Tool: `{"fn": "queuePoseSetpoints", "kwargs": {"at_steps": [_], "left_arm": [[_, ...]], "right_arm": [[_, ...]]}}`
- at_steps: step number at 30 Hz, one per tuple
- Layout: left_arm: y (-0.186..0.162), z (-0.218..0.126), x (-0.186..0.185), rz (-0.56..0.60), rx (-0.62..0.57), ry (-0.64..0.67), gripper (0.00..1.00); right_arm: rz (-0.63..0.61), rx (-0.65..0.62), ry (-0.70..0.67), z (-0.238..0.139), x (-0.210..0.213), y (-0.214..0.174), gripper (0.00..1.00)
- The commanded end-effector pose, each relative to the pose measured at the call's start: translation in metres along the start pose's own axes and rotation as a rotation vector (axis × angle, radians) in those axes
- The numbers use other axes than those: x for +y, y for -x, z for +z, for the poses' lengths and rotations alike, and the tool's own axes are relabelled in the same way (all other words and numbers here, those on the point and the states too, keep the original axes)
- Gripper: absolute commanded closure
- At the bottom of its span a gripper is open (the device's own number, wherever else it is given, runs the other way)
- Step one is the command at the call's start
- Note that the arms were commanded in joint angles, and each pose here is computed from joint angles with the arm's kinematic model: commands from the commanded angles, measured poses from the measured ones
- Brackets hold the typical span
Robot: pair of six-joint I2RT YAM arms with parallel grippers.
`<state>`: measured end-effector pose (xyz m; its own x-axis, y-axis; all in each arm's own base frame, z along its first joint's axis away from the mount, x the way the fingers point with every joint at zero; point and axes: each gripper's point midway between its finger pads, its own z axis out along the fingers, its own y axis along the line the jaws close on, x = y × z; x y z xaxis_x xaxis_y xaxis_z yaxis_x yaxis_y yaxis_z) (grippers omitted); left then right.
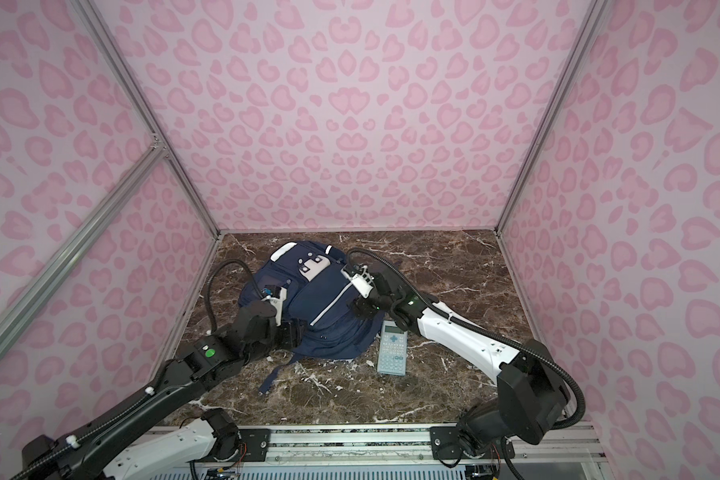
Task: Pack the student bag
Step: 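Release the zipper pull and move the right gripper toward the calculator, then grasp the light blue calculator with the right gripper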
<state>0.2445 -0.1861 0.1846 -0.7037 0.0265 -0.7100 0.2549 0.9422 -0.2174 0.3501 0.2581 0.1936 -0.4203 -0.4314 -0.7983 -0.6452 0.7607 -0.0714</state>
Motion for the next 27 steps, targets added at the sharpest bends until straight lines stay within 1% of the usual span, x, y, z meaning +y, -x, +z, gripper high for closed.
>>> {"fn": "queuePoseSetpoints", "kwargs": {"at_steps": [1, 3, 5, 7, 9, 10, 12, 14, 16, 17, 18, 20, 21, 23, 27], "left_arm": [[0.013, 0.01, -0.013, 0.191, -0.009, 0.094, 0.24], [0.014, 0.022, -0.031, 0.308, 0.016, 0.106, 0.23], [0.011, 0.036, -0.041, 0.391, 0.047, 0.125, 0.23], [0.009, 0.047, -0.05, 0.444, 0.074, 0.142, 0.23], [0.007, 0.058, -0.054, 0.459, 0.097, 0.153, 0.22], [0.005, 0.063, -0.055, 0.465, 0.112, 0.153, 0.22], [0.001, 0.071, -0.06, 0.48, 0.133, 0.147, 0.22], [0.001, 0.078, -0.059, 0.498, 0.142, 0.167, 0.22], [0.0, 0.087, -0.055, 0.516, 0.159, 0.197, 0.33], [0.001, 0.09, -0.053, 0.513, 0.166, 0.213, 0.45], [0.002, 0.094, -0.052, 0.507, 0.166, 0.228, 0.6], [0.006, 0.095, -0.051, 0.482, 0.161, 0.237, 0.95], [0.009, 0.094, -0.051, 0.466, 0.153, 0.238, 0.97], [0.017, 0.089, -0.053, 0.429, 0.131, 0.228, 0.97], [0.033, 0.075, -0.049, 0.311, 0.1, 0.181, 0.97]], "right_arm": [[0.375, 0.117, -0.069, -0.007, -0.028, -0.036, 0.01], [0.452, 0.121, -0.107, -0.013, -0.04, -0.054, 0.02], [0.472, 0.098, -0.137, -0.023, -0.043, -0.066, 0.02], [0.513, 0.06, -0.182, -0.035, -0.048, -0.077, 0.01], [0.592, 0.034, -0.267, -0.047, -0.06, -0.092, 0.01], [0.636, 0.074, -0.298, -0.052, -0.062, -0.108, 0.01], [0.687, 0.164, -0.236, -0.049, -0.06, -0.133, 0.01], [0.713, 0.245, -0.292, -0.053, -0.068, -0.154, 0.01], [0.735, 0.269, -0.283, -0.052, -0.062, -0.166, 0.01], [0.761, 0.275, -0.242, -0.049, -0.053, -0.17, 0.01], [0.788, 0.281, -0.205, -0.046, -0.042, -0.174, 0.01], [0.805, 0.304, -0.2, -0.041, -0.024, -0.181, 0.01], [0.788, 0.326, -0.235, -0.041, -0.018, -0.186, 0.01], [0.762, 0.372, -0.304, -0.041, -0.01, -0.196, 0.01], [0.774, 0.432, -0.282, -0.024, 0.015, -0.21, 0.01]]}}
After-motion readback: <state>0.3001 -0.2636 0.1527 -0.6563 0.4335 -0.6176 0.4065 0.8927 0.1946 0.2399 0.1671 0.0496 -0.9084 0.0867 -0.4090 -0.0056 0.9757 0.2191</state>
